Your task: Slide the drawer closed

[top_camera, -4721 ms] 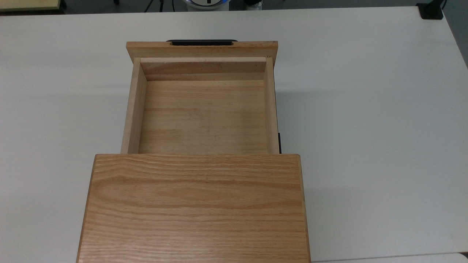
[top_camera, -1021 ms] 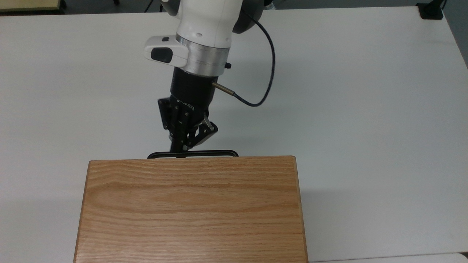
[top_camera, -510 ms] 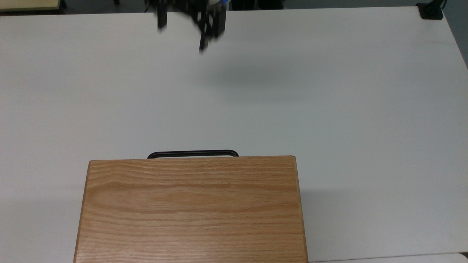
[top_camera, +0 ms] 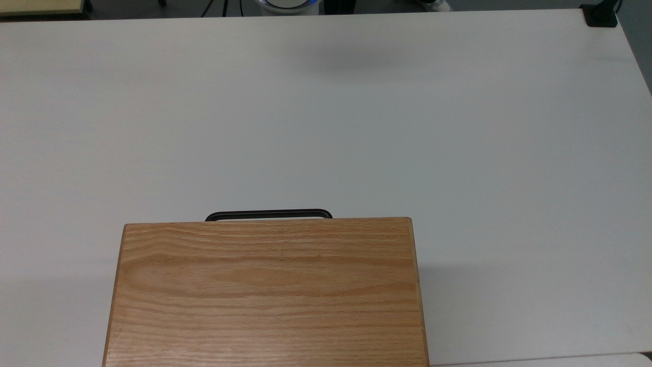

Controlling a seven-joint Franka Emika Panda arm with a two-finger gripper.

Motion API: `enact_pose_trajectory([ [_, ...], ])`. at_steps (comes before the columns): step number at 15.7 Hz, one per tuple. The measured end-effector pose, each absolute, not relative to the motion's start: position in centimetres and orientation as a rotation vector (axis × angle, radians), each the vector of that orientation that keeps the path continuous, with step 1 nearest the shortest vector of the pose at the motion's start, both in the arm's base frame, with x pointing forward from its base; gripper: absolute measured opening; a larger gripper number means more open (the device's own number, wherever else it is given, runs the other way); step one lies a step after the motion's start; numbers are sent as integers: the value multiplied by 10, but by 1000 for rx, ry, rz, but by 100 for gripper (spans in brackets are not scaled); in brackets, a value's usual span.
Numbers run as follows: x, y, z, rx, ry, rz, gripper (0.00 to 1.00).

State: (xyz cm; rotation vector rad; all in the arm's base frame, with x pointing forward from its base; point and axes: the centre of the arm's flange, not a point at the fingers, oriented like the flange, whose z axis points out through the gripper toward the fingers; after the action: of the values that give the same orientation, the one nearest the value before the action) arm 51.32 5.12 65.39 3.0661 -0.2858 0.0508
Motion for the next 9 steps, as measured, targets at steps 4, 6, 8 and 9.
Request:
enact_pose_trajectory([
  [4,529,30,646,3080,-30,149,100],
  [6,534,24,642,3081,-7,158,100],
  [8,535,25,641,3082,-3,154,100],
  [9,535,25,641,3082,-2,154,100],
])
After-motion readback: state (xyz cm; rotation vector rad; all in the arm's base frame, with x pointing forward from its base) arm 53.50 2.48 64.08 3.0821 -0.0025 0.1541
